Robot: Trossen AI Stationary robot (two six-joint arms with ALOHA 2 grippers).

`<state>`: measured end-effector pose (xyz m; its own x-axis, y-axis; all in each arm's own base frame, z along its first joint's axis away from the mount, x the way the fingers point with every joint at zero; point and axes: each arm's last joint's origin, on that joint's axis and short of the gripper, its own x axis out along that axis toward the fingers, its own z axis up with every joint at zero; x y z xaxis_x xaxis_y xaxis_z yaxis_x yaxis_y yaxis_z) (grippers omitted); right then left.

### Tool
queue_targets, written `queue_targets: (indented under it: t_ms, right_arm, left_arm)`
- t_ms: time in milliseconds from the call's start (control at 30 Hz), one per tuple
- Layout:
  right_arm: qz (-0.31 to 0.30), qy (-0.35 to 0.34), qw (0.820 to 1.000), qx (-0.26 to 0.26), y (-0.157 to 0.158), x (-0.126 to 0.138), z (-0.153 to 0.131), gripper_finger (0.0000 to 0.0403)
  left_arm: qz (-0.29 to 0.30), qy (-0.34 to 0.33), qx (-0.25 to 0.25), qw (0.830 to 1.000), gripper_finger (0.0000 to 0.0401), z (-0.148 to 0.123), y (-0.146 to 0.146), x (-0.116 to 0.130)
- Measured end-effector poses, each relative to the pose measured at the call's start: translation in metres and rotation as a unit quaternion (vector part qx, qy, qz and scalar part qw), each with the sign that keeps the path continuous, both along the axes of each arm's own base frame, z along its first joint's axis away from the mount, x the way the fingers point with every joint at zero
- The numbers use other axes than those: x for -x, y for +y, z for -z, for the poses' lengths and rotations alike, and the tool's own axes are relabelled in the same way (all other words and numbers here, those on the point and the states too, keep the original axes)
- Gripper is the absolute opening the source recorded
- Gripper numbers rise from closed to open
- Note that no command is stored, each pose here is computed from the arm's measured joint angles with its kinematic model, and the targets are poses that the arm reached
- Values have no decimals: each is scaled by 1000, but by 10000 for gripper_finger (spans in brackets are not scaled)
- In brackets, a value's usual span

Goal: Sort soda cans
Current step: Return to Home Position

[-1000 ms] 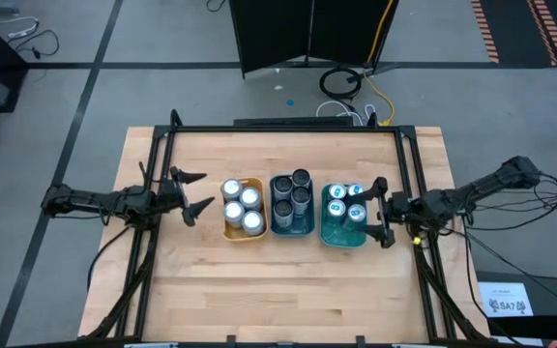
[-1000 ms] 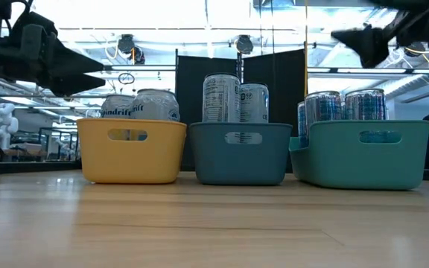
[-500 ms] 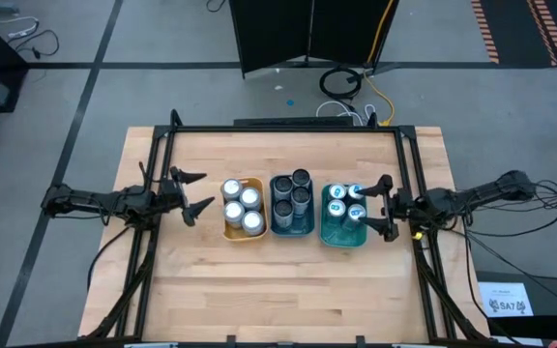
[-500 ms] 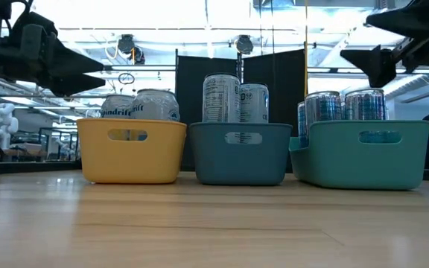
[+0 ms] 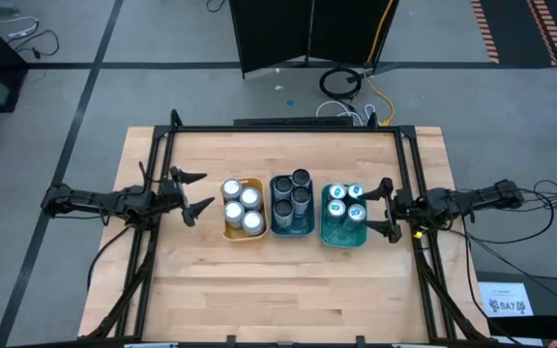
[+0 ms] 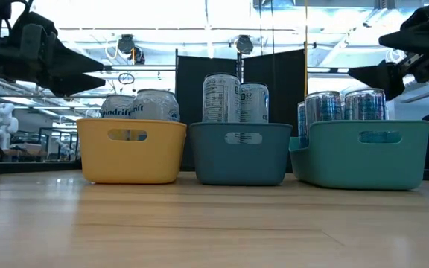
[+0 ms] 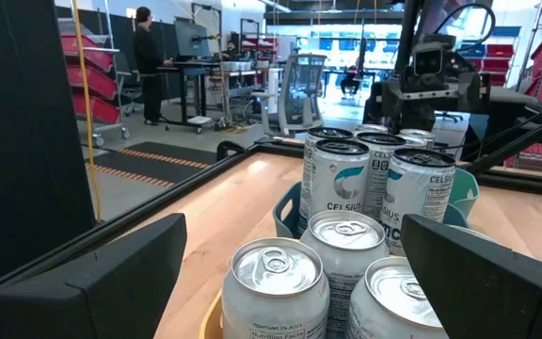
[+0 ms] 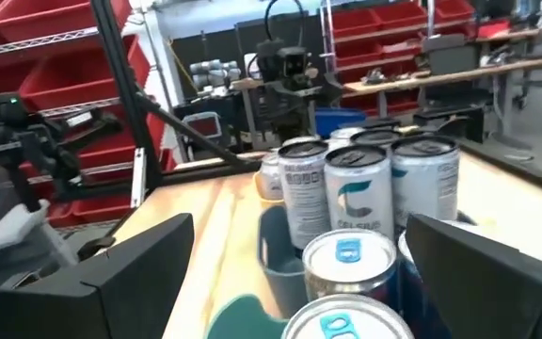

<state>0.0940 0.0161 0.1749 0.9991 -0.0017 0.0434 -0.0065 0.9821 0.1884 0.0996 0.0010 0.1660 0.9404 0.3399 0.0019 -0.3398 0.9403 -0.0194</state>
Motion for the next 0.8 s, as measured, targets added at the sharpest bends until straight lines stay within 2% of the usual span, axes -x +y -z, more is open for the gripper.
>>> queue_targets:
  t_ms: [800]
  right_arm:
    - [-6,9,1000,-11,1,-1,1,380]
  left_arm:
    - [0,0,0,1000,400,0,0,0]
